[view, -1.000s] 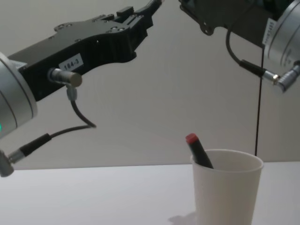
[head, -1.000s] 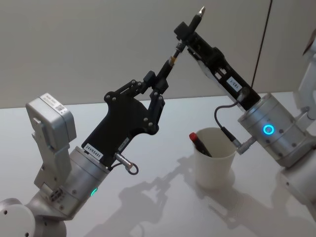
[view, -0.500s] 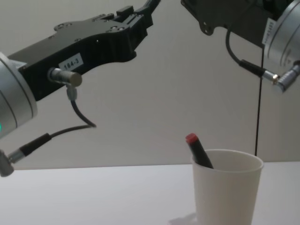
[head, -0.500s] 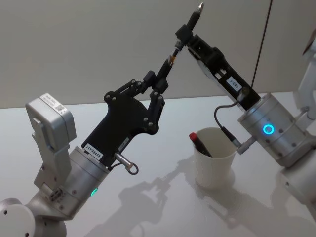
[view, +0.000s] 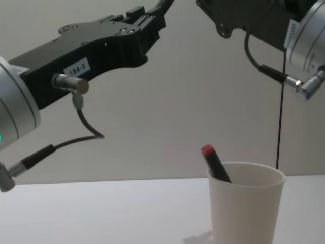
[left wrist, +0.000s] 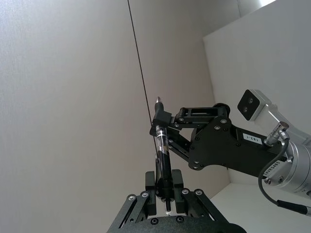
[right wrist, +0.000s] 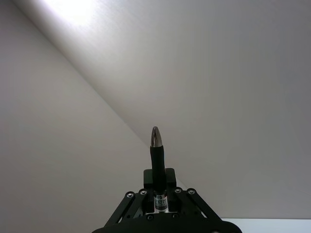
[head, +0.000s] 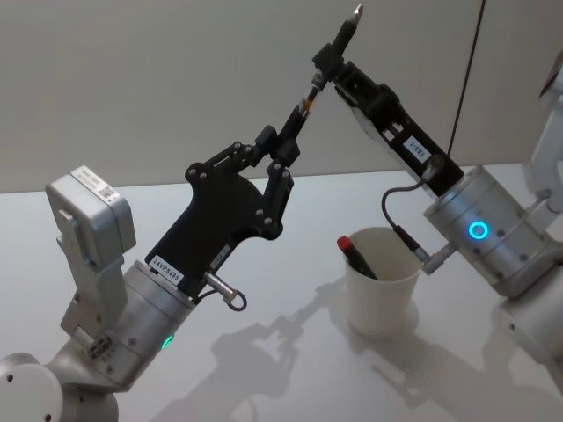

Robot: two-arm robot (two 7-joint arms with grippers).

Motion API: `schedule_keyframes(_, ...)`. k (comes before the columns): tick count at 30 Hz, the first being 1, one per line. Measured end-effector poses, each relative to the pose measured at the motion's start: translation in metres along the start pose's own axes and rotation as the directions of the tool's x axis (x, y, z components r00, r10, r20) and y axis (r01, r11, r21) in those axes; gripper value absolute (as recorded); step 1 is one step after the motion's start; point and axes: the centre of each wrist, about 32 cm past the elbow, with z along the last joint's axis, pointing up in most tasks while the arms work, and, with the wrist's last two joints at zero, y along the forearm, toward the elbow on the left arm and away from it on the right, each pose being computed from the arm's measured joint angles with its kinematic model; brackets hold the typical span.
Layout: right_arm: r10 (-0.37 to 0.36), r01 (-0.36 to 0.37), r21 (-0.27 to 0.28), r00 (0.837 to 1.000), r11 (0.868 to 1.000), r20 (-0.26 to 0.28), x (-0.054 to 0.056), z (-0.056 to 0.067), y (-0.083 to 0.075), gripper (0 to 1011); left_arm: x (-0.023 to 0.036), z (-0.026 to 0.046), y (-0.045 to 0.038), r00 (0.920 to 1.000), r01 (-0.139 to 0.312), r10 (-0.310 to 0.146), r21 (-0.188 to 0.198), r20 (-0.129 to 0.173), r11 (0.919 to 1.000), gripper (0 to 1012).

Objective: Place the pen into the pen holder.

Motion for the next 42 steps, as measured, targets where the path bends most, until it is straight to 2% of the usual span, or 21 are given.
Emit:
schedule_keyframes(8,0.0,0.0,0.0,1.0,1.0,0.0,0.0,0.0,0.0,130,0.0,0.0,0.0,1.0,0.0,0.0,0.0,0.0,1.0,205)
schedule_keyframes(13,0.001,-0.001,0.0,1.0,1.0,0.0,0.0,0.0,0.0,130,0.0,0.0,0.0,1.0,0.0,0.0,0.001,0.0,1.0,310)
schedule_keyframes(14,0.001,-0.001,0.0,1.0,1.0,0.0,0.0,0.0,0.0,130,0.0,0.0,0.0,1.0,0.0,0.0,0.001,0.0,1.0,374)
schedule_keyframes(19,0.001,-0.001,0.0,1.0,1.0,0.0,0.0,0.0,0.0,130,0.0,0.0,0.0,1.0,0.0,0.0,0.001,0.0,1.0,503)
schedule_keyframes(26,0.001,-0.001,0.0,1.0,1.0,0.0,0.0,0.0,0.0,130,0.0,0.0,0.0,1.0,0.0,0.0,0.001,0.0,1.0,752)
schedule_keyframes(31,0.001,-0.001,0.005,1.0,1.0,0.01,0.0,0.002,0.0,130,0.0,0.0,0.0,1.0,0.0,0.0,0.001,0.0,1.0,858)
schedule_keyframes(32,0.001,-0.001,0.01,1.0,1.0,0.019,0.0,0.004,0.0,130,0.0,0.0,0.0,1.0,0.0,0.0,0.001,0.0,1.0,926)
schedule_keyframes(36,0.002,-0.004,0.029,0.999,1.0,0.052,-0.001,0.011,0.0,130,0.0,0.0,0.0,1.0,0.0,0.0,0.0,0.0,1.0,1001)
schedule_keyframes(42,-0.004,-0.005,0.068,0.992,0.998,0.125,-0.004,0.032,-0.005,130,0.0,0.0,0.0,1.0,0.0,0.0,0.0,0.0,1.0,1001)
